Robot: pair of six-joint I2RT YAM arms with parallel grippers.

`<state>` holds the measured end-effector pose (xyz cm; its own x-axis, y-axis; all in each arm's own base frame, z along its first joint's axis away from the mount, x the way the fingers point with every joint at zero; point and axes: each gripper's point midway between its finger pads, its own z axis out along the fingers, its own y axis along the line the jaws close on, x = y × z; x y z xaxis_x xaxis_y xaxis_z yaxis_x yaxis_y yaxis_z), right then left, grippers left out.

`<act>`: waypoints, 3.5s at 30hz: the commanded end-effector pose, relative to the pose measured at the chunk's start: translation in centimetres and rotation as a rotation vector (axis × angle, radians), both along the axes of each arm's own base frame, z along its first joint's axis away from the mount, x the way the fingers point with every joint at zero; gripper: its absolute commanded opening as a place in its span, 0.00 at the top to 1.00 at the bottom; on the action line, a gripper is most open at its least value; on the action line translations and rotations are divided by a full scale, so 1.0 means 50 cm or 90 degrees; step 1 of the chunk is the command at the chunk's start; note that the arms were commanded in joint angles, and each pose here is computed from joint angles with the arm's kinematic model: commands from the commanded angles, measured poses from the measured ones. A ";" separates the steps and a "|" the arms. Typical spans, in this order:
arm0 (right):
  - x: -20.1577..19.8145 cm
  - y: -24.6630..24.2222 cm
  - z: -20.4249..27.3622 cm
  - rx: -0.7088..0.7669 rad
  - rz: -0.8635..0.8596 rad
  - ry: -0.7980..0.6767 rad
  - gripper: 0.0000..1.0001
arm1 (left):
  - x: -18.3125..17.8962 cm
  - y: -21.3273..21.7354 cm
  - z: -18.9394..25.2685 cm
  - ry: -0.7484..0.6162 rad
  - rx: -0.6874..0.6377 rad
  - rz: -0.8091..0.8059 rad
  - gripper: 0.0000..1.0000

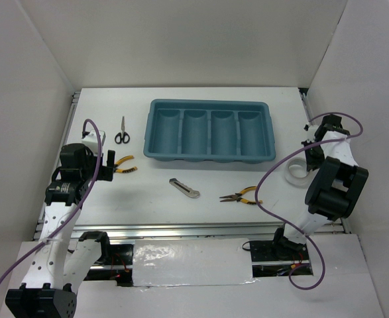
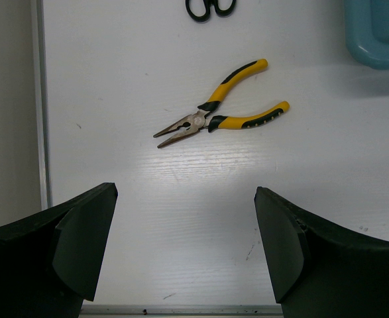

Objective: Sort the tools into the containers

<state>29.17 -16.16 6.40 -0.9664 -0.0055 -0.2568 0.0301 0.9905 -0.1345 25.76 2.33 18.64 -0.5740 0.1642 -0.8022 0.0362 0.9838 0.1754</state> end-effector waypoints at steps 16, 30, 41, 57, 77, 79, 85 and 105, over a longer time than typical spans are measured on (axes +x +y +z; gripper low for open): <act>0.137 0.132 0.441 -0.134 0.053 -0.273 1.00 | 0.009 0.007 0.021 -0.029 0.007 0.010 0.01; 0.434 0.211 0.440 -0.415 0.141 -0.287 1.00 | 0.010 0.021 0.016 -0.023 0.015 0.036 0.01; 0.465 0.305 0.310 -0.404 0.225 -0.208 0.68 | 0.014 0.026 0.010 -0.014 0.022 0.041 0.01; 0.316 0.393 0.440 -0.149 0.284 -0.261 0.31 | -0.006 -0.130 0.030 -0.042 0.012 -0.351 0.01; -0.197 0.518 0.044 0.047 0.651 0.016 0.56 | 0.012 -0.151 0.015 -0.034 -0.017 -0.360 0.01; -0.217 0.532 0.012 0.050 0.673 0.049 0.51 | 0.007 -0.144 0.015 -0.038 -0.010 -0.349 0.01; -0.229 0.552 -0.031 0.040 0.691 0.079 0.46 | -0.008 -0.135 0.009 -0.038 0.007 -0.342 0.01; -0.199 0.515 -0.108 -0.052 0.713 0.135 0.53 | -0.013 -0.137 0.005 -0.047 0.000 -0.337 0.01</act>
<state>18.65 10.06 2.00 -0.4498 -0.8906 -0.0671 -0.8893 0.4536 -0.0578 24.89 -4.34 18.38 -0.3771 0.4316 -0.8195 0.5254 0.8283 0.1944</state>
